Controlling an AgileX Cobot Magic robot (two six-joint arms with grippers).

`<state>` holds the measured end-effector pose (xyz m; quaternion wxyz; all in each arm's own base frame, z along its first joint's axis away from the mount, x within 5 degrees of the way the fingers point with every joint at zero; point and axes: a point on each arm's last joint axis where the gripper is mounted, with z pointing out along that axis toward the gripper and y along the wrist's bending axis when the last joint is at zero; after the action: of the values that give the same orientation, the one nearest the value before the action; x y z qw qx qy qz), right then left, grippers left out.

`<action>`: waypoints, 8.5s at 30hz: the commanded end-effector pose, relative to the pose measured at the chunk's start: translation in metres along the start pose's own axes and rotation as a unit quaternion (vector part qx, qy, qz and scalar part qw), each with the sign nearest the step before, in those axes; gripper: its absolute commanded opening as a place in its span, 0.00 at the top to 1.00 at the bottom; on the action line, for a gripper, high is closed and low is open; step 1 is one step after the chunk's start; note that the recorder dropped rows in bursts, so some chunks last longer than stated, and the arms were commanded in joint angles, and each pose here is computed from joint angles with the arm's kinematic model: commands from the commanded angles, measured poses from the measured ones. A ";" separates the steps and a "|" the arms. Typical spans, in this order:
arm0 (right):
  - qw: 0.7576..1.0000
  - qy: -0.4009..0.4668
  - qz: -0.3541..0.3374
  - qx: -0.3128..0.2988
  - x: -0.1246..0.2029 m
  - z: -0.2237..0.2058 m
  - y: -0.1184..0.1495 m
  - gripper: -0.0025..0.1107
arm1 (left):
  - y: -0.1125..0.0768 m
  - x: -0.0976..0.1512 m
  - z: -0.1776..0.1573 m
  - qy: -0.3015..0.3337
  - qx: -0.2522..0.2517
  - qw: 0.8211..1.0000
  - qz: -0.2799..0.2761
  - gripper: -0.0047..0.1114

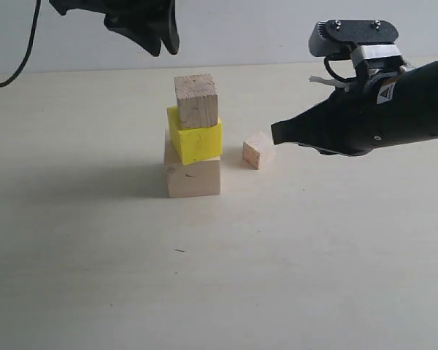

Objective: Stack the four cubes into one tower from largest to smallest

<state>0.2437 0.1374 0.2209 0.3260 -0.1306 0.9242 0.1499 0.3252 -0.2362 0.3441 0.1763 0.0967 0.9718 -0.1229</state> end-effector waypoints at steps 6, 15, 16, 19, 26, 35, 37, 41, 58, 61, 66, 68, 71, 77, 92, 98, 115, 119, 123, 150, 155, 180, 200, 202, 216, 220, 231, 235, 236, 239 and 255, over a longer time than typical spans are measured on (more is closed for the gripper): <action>0.999 0.013 0.049 -0.009 -0.008 0.036 -0.002 0.98 | 0.023 0.024 0.014 0.034 -0.067 0.995 0.060 0.96; 0.997 0.019 0.074 -0.007 -0.084 -0.045 -0.052 0.98 | 0.043 0.043 0.011 0.042 -0.128 0.987 0.090 0.96; 0.997 0.027 0.077 -0.010 -0.087 -0.048 -0.061 0.98 | 0.044 0.044 0.011 0.044 -0.129 0.986 0.094 0.96; 0.991 0.037 0.107 -0.067 -0.088 -0.046 -0.078 0.98 | 0.046 0.049 0.010 0.050 -0.129 0.985 0.104 0.96; 0.944 0.071 0.205 -0.249 -0.063 0.029 -0.093 0.98 | 0.040 0.058 0.018 0.037 -0.071 0.987 0.140 0.96; 0.887 0.093 0.273 -0.361 -0.040 0.083 -0.090 0.98 | 0.054 0.060 0.028 0.041 -0.070 0.988 0.128 0.96; 0.883 0.100 0.278 -0.366 -0.037 0.090 -0.087 0.98 | 0.059 0.059 0.031 0.034 -0.067 0.989 0.126 0.96; 0.881 0.107 0.271 -0.372 -0.035 0.097 -0.075 0.98 | 0.062 0.052 0.034 -0.001 -0.037 0.992 0.119 0.96; 0.891 0.110 0.255 -0.359 -0.035 0.104 -0.062 0.98 | 0.091 0.027 0.061 -0.032 0.097 0.992 0.075 0.96; 0.892 0.111 0.253 -0.358 -0.035 0.104 -0.060 0.98 | 0.090 0.027 0.072 -0.022 0.109 0.991 0.070 0.96; 0.893 0.112 0.251 -0.357 -0.034 0.105 -0.060 0.98 | 0.089 0.026 0.093 -0.009 0.134 0.989 0.062 0.96; 0.893 0.112 0.251 -0.356 -0.034 0.105 -0.060 0.98 | 0.088 0.026 0.097 -0.011 0.142 0.988 0.060 0.96; 0.895 0.113 0.248 -0.352 -0.034 0.105 -0.061 0.98 | 0.089 0.025 0.103 -0.011 0.140 0.988 0.063 0.96; 0.896 0.112 0.248 -0.350 -0.034 0.105 -0.061 0.98 | 0.089 0.025 0.106 -0.014 0.144 0.987 0.072 0.96; 0.914 0.115 0.229 -0.316 -0.031 0.115 -0.047 0.98 | 0.103 0.023 0.104 -0.011 0.141 0.987 0.071 0.96; 0.914 0.109 0.220 -0.324 -0.037 0.113 -0.046 0.98 | 0.100 0.024 0.103 -0.004 0.162 0.984 0.076 0.96; 0.914 0.116 0.213 -0.324 -0.041 0.112 -0.046 0.98 | 0.109 0.025 0.103 0.004 0.147 0.986 0.084 0.96; 0.914 0.112 0.214 -0.327 -0.042 0.112 -0.045 0.98 | 0.121 0.022 0.101 0.000 0.142 0.987 0.069 0.96; 0.913 0.109 0.212 -0.331 -0.043 0.112 -0.045 0.98 | 0.127 0.022 0.099 0.004 0.142 0.988 0.063 0.96; 0.915 0.124 0.193 -0.332 -0.036 0.120 -0.029 0.98 | 0.123 0.024 0.089 0.006 0.154 0.986 0.067 0.96; 0.910 0.130 0.191 -0.344 -0.035 0.119 -0.023 0.98 | 0.123 0.024 0.089 0.006 0.154 0.986 0.067 0.96; 0.905 0.136 0.190 -0.356 -0.034 0.119 -0.019 0.98 | 0.123 0.024 0.089 0.009 0.155 0.986 0.068 0.96; 0.899 0.143 0.187 -0.368 -0.033 0.117 -0.017 0.98 | 0.123 0.024 0.089 0.008 0.154 0.986 0.068 0.96; 0.899 0.143 0.187 -0.368 -0.033 0.117 -0.017 0.98 | 0.123 0.024 0.089 0.008 0.154 0.986 0.068 0.96; 0.898 0.144 0.188 -0.371 -0.033 0.116 -0.020 0.98 | 0.123 0.024 0.089 0.009 0.155 0.986 0.068 0.96; 0.901 0.127 0.200 -0.365 -0.040 0.109 -0.032 0.98 | 0.122 0.024 0.088 0.010 0.156 0.985 0.069 0.96; 0.892 0.060 0.218 -0.390 -0.063 0.084 -0.043 0.98 | 0.122 0.024 0.088 0.010 0.156 0.985 0.069 0.96; 0.892 0.054 0.217 -0.394 -0.066 0.083 -0.043 0.98 | 0.122 0.025 0.088 0.011 0.156 0.985 0.069 0.96; 0.892 0.052 0.214 -0.394 -0.067 0.083 -0.043 0.98 | 0.122 0.025 0.088 0.011 0.156 0.985 0.069 0.96; 0.893 0.043 0.201 -0.400 -0.077 0.080 -0.041 0.98 | 0.122 0.025 0.088 0.013 0.157 0.985 0.069 0.96; 0.893 0.064 0.213 -0.392 -0.077 0.092 -0.043 0.98 | 0.122 0.024 0.088 0.010 0.156 0.985 0.070 0.96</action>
<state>0.3659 0.1405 0.1923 0.1483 -0.0580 0.8212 0.5481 0.3601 -0.1405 0.2270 0.1521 0.1908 0.9351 -0.2571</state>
